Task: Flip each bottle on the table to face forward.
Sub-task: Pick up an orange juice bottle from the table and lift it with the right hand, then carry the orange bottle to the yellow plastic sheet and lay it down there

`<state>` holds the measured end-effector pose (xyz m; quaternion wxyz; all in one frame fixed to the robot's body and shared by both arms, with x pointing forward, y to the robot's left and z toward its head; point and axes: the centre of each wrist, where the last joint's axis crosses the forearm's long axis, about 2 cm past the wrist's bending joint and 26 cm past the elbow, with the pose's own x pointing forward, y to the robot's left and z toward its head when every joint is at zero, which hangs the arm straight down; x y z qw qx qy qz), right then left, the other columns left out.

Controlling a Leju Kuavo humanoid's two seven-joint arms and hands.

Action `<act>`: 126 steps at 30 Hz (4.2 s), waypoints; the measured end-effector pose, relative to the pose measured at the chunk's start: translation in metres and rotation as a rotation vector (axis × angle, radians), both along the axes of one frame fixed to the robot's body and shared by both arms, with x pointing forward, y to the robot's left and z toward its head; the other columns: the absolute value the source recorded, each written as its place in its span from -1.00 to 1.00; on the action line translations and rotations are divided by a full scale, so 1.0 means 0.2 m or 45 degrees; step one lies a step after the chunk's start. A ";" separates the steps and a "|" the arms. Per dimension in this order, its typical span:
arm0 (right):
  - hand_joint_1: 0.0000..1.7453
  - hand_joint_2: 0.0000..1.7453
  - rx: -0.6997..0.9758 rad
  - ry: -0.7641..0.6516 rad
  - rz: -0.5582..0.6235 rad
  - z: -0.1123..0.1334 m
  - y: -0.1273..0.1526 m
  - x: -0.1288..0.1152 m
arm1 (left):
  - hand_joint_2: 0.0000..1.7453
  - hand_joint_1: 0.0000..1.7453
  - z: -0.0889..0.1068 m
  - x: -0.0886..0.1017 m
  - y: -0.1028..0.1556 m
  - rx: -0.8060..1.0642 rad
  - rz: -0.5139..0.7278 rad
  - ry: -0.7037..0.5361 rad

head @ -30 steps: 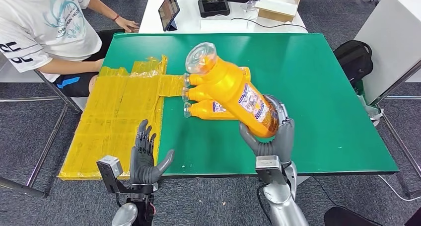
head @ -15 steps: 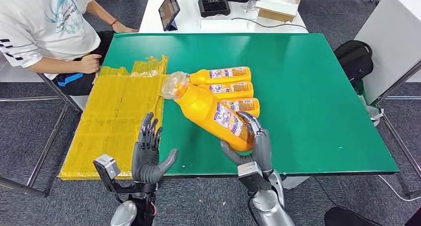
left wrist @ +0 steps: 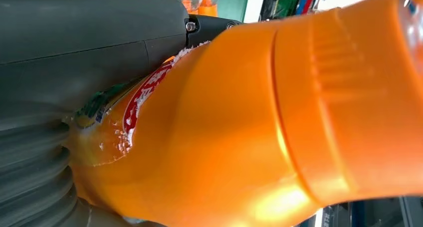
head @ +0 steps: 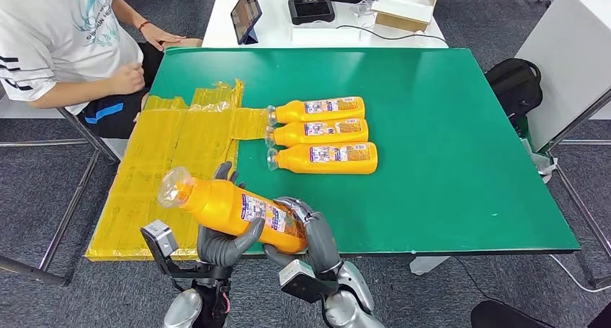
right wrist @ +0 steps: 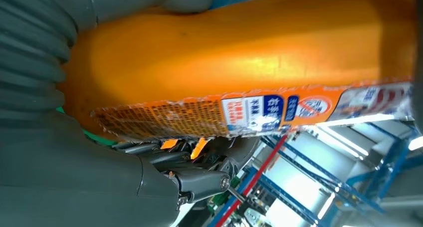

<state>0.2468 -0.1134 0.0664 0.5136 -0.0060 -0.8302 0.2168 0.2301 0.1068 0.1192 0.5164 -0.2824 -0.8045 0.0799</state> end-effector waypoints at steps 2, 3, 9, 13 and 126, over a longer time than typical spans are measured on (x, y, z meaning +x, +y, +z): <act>1.00 1.00 -0.016 0.015 0.017 -0.01 0.01 0.00 | 1.00 -1.00 0.00 0.00 0.00 -0.010 -0.015 0.005; 1.00 1.00 -0.023 0.023 0.027 -0.01 0.02 0.00 | 1.00 -1.00 0.00 0.00 0.00 -0.015 -0.023 0.008; 1.00 1.00 -0.056 0.067 0.063 -0.05 0.05 0.00 | 1.00 -1.00 -0.02 -0.01 0.00 -0.020 -0.041 0.031; 1.00 1.00 -0.066 0.092 0.074 -0.06 0.06 -0.01 | 1.00 -0.52 -0.04 -0.01 0.00 -0.010 -0.044 0.044; -1.00 -1.00 0.364 -0.047 0.148 0.28 0.14 0.05 | -1.00 -1.00 -0.15 0.84 0.94 2.406 0.402 -0.008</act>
